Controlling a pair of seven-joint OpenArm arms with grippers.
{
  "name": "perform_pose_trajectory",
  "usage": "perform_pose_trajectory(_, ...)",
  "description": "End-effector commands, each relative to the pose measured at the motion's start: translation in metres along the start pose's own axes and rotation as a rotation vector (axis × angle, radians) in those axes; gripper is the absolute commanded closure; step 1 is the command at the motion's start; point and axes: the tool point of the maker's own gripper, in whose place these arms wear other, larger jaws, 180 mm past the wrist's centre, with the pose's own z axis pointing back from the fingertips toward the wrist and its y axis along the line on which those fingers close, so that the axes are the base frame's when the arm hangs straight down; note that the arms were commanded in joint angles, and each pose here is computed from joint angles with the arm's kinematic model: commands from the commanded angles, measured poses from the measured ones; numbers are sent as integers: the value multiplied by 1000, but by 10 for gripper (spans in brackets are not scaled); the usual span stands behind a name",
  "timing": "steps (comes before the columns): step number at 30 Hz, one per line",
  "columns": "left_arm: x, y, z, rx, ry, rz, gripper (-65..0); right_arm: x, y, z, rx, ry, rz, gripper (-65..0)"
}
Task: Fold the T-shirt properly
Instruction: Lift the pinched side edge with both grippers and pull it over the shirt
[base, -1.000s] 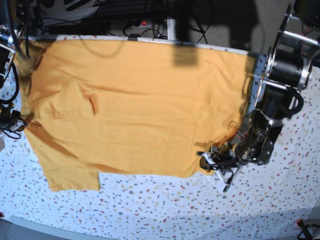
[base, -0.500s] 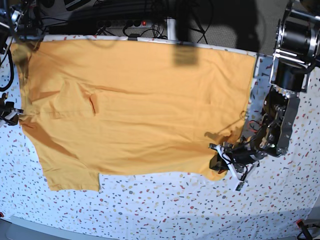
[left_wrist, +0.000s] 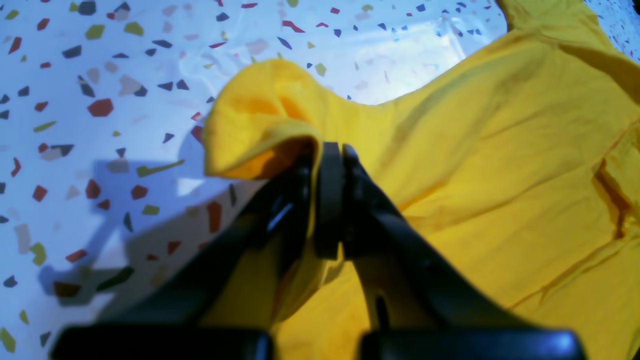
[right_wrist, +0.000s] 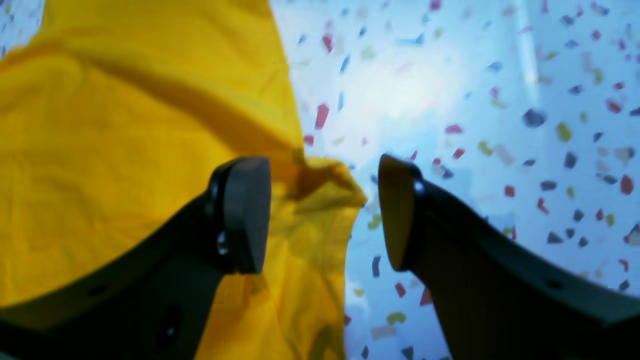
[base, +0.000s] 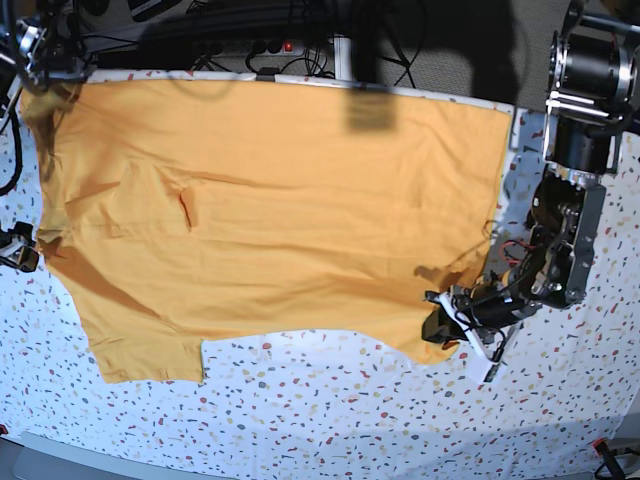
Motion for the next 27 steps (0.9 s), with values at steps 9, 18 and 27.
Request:
perform_pose_trajectory(9, 32, -4, 4, -26, -87, -3, 0, 22, 20, -27, -91, 168, 570, -344)
perform_pose_trajectory(18, 32, -4, 4, -26, -87, -4, 0, 11, 19, -61, -118, 327, 827, -342)
perform_pose_trajectory(27, 32, -4, 4, -26, -87, -3, 0, 20, 7, -72, -143, 314, 814, -342)
